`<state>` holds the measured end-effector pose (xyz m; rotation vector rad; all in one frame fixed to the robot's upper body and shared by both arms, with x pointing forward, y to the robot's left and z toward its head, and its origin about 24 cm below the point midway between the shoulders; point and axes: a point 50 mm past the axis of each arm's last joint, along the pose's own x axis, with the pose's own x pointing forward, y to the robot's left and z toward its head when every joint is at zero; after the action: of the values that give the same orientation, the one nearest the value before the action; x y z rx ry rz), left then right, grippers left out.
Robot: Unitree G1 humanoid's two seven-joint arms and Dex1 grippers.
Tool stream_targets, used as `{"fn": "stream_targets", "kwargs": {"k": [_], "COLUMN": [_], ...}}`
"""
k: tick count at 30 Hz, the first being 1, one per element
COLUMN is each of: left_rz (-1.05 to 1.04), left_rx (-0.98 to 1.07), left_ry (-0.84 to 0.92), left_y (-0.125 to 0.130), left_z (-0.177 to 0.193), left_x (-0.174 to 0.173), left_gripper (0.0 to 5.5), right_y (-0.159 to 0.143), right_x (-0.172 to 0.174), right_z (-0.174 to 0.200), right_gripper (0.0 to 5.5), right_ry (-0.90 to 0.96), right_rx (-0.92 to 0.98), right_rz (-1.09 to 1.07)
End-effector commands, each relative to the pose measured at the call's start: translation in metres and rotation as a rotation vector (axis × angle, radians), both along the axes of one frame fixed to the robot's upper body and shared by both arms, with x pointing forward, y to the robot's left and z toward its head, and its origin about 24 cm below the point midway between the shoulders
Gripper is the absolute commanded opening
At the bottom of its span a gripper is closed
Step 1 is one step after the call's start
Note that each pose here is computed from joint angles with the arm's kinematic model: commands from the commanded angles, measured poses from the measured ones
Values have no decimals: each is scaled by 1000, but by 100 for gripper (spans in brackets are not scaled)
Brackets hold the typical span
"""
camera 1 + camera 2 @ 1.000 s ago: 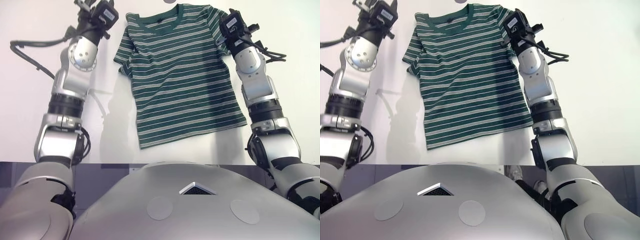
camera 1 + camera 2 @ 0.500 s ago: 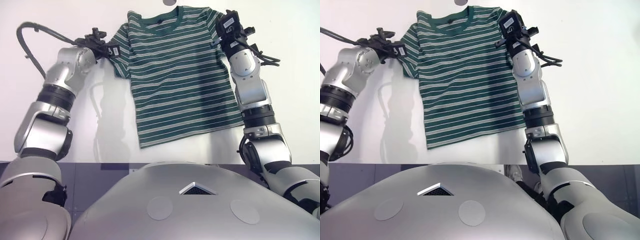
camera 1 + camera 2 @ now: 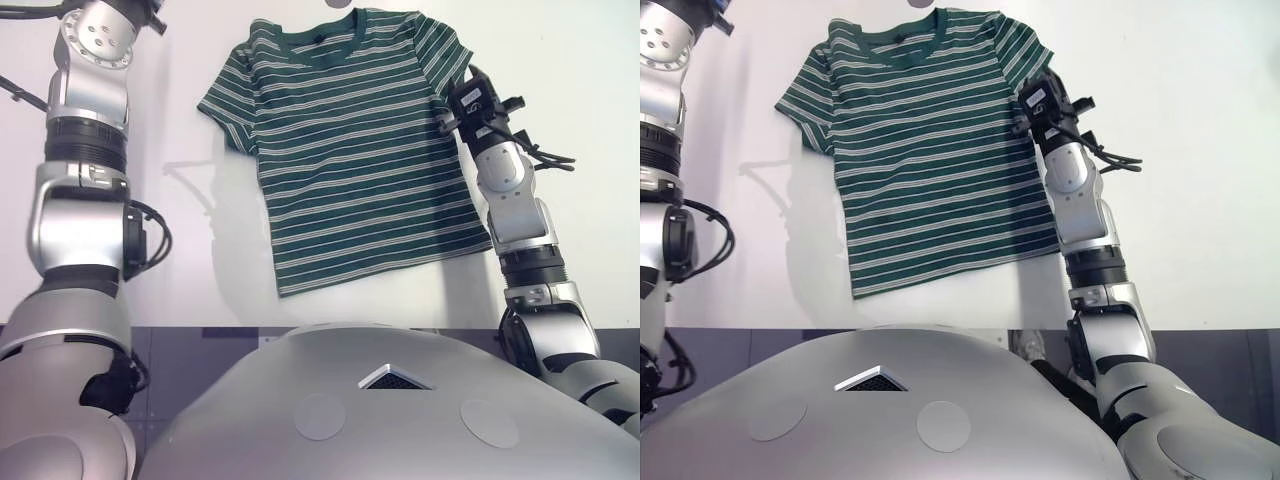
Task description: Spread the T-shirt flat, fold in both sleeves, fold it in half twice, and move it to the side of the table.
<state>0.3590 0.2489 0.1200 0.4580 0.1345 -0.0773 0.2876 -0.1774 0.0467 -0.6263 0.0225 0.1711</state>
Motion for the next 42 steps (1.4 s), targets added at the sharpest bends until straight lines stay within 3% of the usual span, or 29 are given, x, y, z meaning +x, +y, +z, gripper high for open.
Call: {"fn": "stream_targets", "kwargs": {"k": [1,5,9,14,22,25,32,38,42], "left_rz": [182,197,222,329,294,306,364,441,417], "left_rx": [-373,-508,-679,-662,-626,-574,-565,-678,-640], "left_ry": [235,346,425,494,486,469,364,294,224], "left_y": [9,-17,-30,-30,-47,-46,-39,-31,-32], "left_z": [-54,-69,-79,-111,-127,-134,-132,-119,-105], "left_x": [-71,-95,-95,-94,-90,-90,-84,-72,-67], "left_gripper": [284,346,346,346,206,166,14,2,2], "right_y": [-5,-2,-1,4,7,9,13,14,14], "right_x": [-2,-5,-3,-1,1,2,5,7,8], "right_z": [17,17,22,23,23,24,24,24,25], "right_gripper": [140,140,140,140,140,140,140,140,140], "right_ry": [-106,-114,-135,-141,-141,-144,-148,-154,-162], "right_rx": [35,55,66,82,104,108,115,114,110], "right_rz": [-48,-62,-69,-68,-79,-78,-66,-62,-62]}}
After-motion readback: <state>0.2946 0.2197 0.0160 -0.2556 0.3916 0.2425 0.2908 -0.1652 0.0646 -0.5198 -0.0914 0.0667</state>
